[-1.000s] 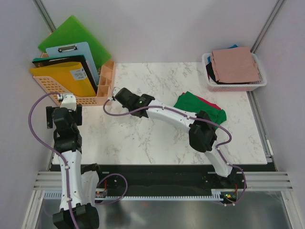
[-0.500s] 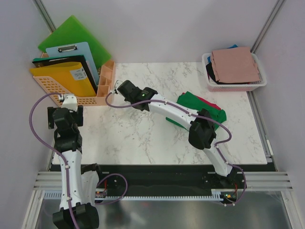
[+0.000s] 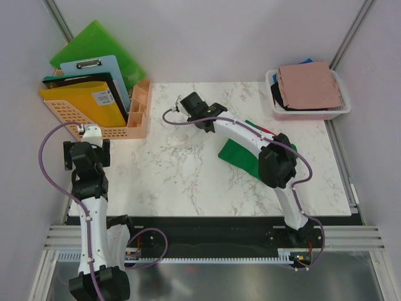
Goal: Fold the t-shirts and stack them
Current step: Neatly place the folded tshirt to the corner
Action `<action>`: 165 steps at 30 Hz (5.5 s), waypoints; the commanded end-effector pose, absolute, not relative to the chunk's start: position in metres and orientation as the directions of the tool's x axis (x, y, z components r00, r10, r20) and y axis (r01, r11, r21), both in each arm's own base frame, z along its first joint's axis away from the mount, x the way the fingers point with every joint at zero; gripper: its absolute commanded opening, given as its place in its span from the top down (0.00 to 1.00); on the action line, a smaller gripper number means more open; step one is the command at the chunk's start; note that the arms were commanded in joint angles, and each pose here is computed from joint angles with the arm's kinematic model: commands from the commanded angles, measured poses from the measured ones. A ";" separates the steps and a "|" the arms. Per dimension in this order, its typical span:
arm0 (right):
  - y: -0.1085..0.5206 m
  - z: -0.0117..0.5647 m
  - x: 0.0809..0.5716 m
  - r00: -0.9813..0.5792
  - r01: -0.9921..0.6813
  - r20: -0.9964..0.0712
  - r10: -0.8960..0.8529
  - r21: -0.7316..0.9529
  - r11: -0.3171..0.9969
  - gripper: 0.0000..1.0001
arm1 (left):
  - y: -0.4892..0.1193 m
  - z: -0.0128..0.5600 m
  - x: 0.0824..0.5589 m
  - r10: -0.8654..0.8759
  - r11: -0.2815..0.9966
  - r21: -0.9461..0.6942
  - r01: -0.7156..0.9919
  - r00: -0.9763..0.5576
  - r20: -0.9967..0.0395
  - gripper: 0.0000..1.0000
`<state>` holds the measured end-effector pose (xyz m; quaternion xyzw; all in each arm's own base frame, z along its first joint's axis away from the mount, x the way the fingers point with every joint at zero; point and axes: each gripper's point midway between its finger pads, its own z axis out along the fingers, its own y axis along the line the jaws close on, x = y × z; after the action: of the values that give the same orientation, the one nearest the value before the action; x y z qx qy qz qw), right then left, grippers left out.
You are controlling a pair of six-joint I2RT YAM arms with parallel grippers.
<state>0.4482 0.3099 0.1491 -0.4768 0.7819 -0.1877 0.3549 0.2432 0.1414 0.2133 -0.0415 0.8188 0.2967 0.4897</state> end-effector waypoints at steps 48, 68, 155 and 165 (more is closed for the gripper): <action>0.184 0.299 0.421 -0.240 -0.461 -0.558 -0.794 -0.655 0.599 1.00 | 0.119 0.191 0.250 0.159 0.899 0.343 -0.271 -0.529 -0.834 0.00; 0.154 0.309 0.387 -0.251 -0.433 -0.563 -0.787 -0.662 0.612 1.00 | 0.118 0.191 0.251 0.155 0.904 0.335 -0.266 -0.526 -0.836 0.00; 0.009 0.187 0.189 -0.446 -0.524 -0.409 -0.796 -0.602 0.603 0.02 | 0.061 0.174 0.263 0.254 0.966 0.242 0.092 -0.522 -0.814 0.00; 0.002 0.176 0.227 -0.521 -0.379 -0.442 -0.730 -0.647 0.662 0.02 | -0.102 0.209 0.293 0.580 0.743 0.197 0.640 -0.467 -0.668 0.00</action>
<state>0.2036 0.0050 0.1685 -0.3763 0.8379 -0.2163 0.3310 0.2999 -0.0590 0.1937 0.2956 0.8624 -0.0022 0.4109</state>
